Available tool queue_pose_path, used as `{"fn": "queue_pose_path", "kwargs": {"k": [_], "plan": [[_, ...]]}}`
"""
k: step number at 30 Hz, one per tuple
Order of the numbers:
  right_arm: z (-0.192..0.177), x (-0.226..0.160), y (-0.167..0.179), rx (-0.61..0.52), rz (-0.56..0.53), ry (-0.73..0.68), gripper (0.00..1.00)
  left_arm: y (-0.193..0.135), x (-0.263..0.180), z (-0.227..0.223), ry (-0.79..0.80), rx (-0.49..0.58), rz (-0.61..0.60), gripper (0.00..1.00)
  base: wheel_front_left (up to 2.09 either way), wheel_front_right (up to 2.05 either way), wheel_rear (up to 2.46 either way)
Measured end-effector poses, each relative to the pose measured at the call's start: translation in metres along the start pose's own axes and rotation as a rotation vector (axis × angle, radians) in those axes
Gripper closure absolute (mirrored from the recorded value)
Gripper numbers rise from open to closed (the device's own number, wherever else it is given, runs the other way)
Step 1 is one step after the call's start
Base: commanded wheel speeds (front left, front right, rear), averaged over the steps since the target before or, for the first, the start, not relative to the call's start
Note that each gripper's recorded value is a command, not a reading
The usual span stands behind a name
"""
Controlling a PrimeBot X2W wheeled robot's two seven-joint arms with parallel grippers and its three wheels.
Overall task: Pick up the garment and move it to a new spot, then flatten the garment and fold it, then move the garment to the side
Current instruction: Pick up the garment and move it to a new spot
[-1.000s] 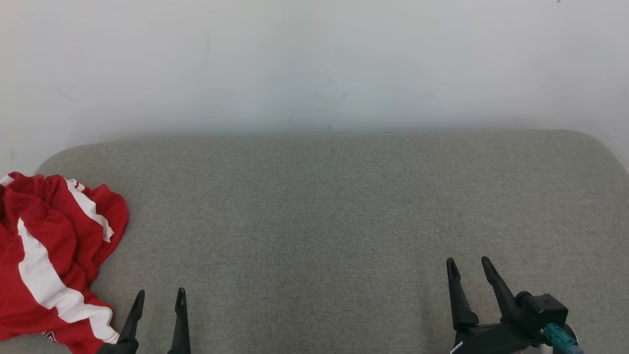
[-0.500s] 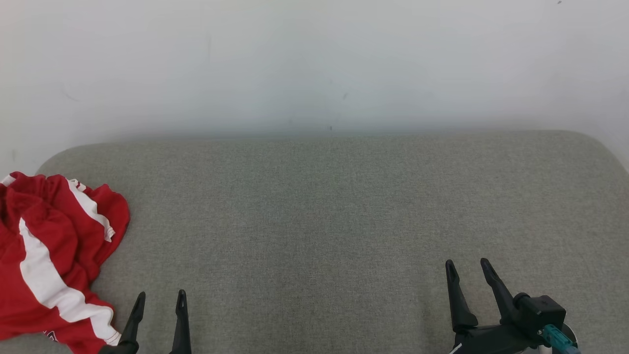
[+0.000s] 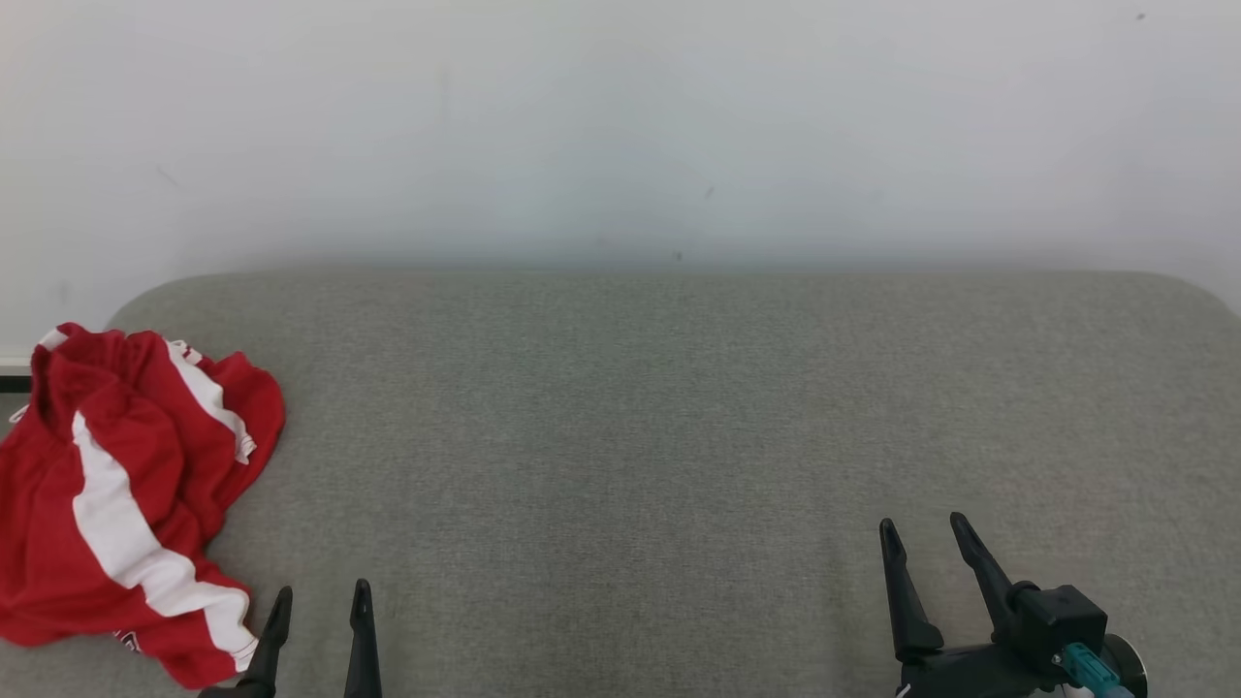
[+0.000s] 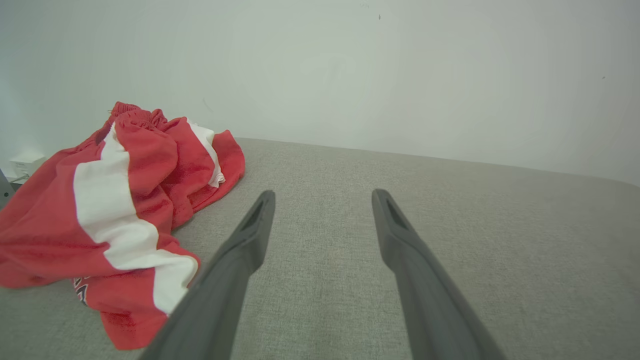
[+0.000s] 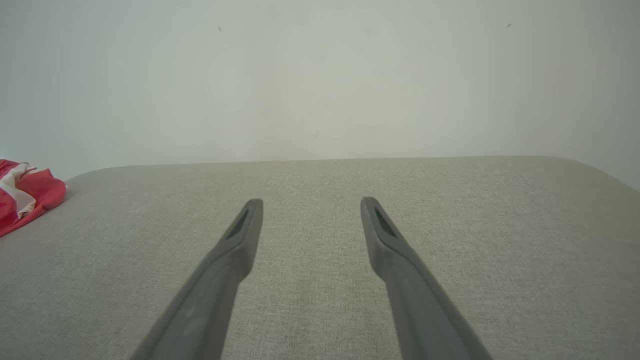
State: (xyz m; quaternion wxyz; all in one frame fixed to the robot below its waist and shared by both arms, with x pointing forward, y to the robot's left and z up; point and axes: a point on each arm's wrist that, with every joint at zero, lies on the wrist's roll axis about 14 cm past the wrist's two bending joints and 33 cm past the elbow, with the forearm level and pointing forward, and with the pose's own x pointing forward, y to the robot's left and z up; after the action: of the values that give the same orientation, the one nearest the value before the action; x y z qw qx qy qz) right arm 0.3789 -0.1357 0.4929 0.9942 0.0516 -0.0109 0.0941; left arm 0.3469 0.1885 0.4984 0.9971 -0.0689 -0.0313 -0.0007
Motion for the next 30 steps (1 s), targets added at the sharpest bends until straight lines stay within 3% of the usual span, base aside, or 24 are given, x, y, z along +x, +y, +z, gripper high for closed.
{"fn": "queue_pose_path", "kwargs": {"k": [13, 30], "plan": [[-0.008, 0.012, 0.04, 0.003, 0.12, 0.024, 0.0, 0.041, -0.032, 0.004, -0.015, -0.001, 0.133, 0.0, 0.0, 0.0, 0.0], [-0.014, 0.029, 0.127, 0.03, 0.37, 0.056, 0.0, 0.107, -0.107, 0.004, -0.025, 0.007, 0.383, 0.0, 0.0, 0.0, 0.0]]}}
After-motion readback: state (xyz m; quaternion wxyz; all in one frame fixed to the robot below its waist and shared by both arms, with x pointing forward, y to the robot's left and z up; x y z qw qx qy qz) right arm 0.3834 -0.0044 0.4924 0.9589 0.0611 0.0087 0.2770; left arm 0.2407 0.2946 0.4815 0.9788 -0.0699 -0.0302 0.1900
